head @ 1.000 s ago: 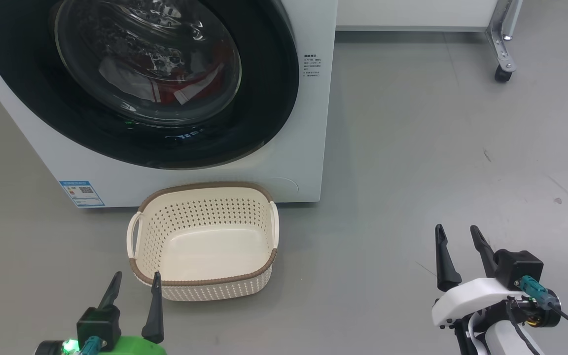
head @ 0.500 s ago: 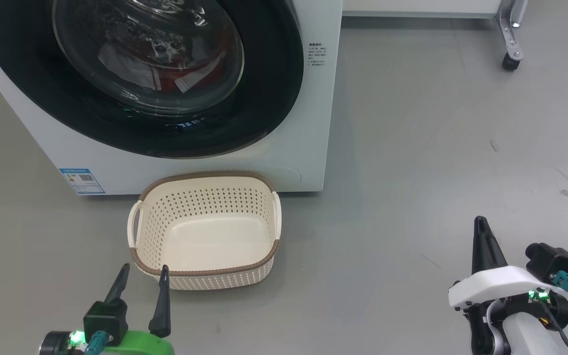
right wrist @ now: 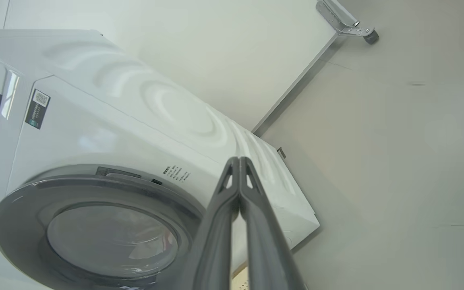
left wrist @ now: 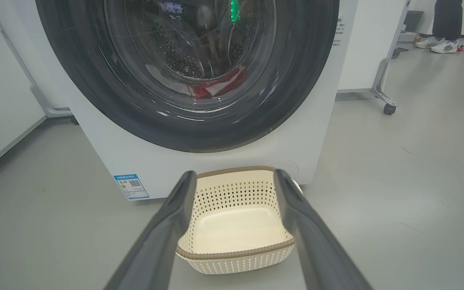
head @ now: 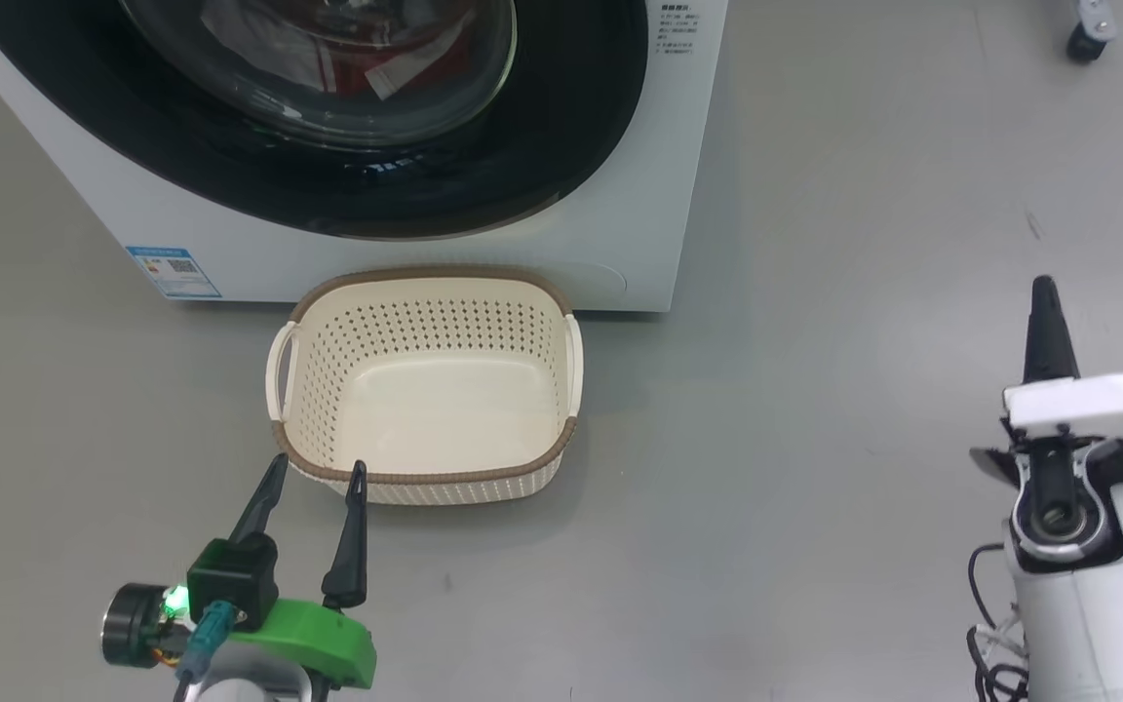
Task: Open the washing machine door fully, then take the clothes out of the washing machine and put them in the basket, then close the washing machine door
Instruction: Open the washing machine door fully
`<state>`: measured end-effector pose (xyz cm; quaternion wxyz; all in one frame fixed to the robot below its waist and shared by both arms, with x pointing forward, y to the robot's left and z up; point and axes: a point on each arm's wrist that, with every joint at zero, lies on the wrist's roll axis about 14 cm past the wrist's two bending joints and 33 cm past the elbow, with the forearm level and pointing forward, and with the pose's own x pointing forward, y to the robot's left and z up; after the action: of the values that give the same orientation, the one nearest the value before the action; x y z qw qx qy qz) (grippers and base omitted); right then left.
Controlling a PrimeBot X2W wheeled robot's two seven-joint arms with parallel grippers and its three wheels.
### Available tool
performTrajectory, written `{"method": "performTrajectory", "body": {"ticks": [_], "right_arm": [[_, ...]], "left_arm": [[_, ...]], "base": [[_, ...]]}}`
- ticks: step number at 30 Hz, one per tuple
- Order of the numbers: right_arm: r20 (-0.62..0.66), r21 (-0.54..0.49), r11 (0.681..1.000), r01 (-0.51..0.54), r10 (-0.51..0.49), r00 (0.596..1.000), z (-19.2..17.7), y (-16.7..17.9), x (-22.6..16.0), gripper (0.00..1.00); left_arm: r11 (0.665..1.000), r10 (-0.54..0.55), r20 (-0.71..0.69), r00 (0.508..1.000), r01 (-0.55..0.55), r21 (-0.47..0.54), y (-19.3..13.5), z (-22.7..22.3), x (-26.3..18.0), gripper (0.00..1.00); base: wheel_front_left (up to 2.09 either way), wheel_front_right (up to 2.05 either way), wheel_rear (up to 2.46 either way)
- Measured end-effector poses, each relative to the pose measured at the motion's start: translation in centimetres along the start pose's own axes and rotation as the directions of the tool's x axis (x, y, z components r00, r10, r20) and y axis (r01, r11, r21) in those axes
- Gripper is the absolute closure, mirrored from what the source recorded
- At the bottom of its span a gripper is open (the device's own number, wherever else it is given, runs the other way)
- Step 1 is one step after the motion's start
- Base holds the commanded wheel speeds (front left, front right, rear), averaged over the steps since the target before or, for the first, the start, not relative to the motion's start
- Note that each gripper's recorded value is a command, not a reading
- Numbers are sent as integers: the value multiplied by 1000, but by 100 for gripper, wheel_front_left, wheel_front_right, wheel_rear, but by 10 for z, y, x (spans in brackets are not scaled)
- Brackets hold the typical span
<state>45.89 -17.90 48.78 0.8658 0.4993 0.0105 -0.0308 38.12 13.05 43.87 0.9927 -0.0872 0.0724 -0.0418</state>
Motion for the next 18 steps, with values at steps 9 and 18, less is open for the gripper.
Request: {"method": "performTrajectory", "body": {"ticks": [9,18], "right_arm": [[-45,158,981,-108,116,992,-4,44,53,100],[-105,223,962,-157,184,977,-12,71,105,100]], "left_arm": [[997,18,-5,1000,-18,-75,4,-1,14,0],[996,28,-36,999,-31,-86,10,-12,28,0]], "base": [[0,0,0],[0,0,0]]}}
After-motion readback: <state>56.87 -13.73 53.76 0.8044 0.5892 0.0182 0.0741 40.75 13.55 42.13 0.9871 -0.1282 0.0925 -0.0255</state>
